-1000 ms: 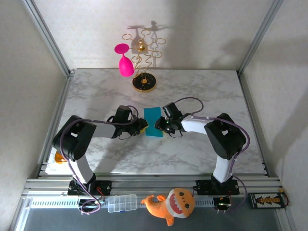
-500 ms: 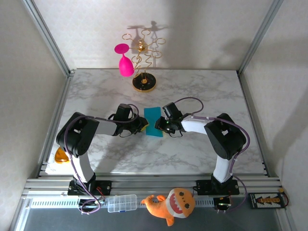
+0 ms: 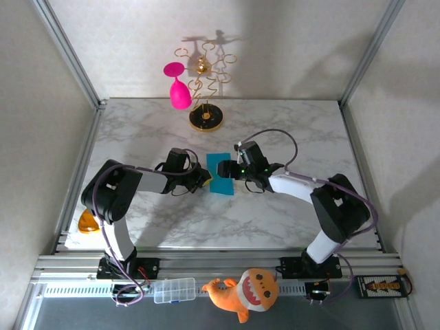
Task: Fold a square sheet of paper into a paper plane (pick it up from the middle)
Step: Third fold the triangle at the center of the table.
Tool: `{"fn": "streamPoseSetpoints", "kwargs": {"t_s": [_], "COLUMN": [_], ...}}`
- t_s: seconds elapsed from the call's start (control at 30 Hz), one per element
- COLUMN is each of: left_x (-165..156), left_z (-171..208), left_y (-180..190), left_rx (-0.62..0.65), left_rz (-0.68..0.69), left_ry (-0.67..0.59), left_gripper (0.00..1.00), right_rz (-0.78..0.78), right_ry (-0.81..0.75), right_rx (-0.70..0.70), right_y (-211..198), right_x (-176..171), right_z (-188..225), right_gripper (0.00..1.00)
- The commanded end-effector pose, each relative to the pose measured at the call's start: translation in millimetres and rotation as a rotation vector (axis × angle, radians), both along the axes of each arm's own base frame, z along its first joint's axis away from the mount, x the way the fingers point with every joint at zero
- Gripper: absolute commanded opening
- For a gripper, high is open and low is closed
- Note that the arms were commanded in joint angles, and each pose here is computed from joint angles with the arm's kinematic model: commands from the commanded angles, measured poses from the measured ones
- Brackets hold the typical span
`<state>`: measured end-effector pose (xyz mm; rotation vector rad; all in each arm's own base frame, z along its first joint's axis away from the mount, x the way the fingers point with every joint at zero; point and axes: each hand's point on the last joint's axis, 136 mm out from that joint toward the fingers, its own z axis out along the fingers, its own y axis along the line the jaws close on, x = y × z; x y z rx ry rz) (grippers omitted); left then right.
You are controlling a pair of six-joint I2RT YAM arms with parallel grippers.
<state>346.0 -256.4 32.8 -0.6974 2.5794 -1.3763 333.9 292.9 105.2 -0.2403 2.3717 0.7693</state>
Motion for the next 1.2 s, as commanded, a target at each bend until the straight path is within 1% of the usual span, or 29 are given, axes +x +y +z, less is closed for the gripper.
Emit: {"fn": "streamPoseSetpoints", "kwargs": {"t_s": [0.0, 0.03, 0.07, 0.2, 0.3, 0.47, 0.57, 0.7, 0.87, 1.1, 1.17], "left_x": [7, 7, 7, 6, 5, 5, 4, 4, 3, 2, 2], "left_z": [17, 17, 17, 17, 18, 19, 17, 17, 17, 16, 15], "left_y": [2, 3, 2, -1, -4, -6, -5, -6, -7, -7, -7], "left_rx": [-0.033, -0.035, -0.039, -0.057, -0.063, -0.067, -0.063, -0.063, -0.065, -0.065, -0.063], "left_rz": [0.043, 0.050, 0.057, 0.061, 0.056, 0.047, 0.048, 0.044, 0.039, 0.036, 0.037], "left_ry": [-0.030, -0.027, -0.021, -0.007, -0.006, -0.004, 0.000, -0.001, 0.000, 0.003, 0.006], "left_gripper": [0.00, 0.00, 0.00, 0.00, 0.00, 0.00, 0.00, 0.00, 0.00, 0.00, 0.00], "right_rz": [0.115, 0.134, 0.182, 0.326, 0.401, 0.492, 0.512, 0.503, 0.449, 0.484, 0.485], "right_ry": [-0.266, -0.319, -0.382, -0.619, -0.736, -0.777, -0.786, -0.797, -0.814, -0.825, -0.834], "right_rx": [-0.102, -0.120, -0.138, -0.225, -0.308, -0.468, -0.527, -0.586, -0.647, -0.676, -0.689], "right_y": [1, 0, 8, 15, 19, 24, 24, 23, 17, 21, 23], "right_x": [4, 4, -6, -32, -46, -54, -53, -50, -40, -41, -40], "right_z": [20, 23, 26, 28, 21, -9, -23, -34, -34, -40, -39], "right_gripper": [0.72, 0.71, 0.71, 0.73, 0.77, 0.78, 0.78, 0.76, 0.71, 0.62, 0.58]}}
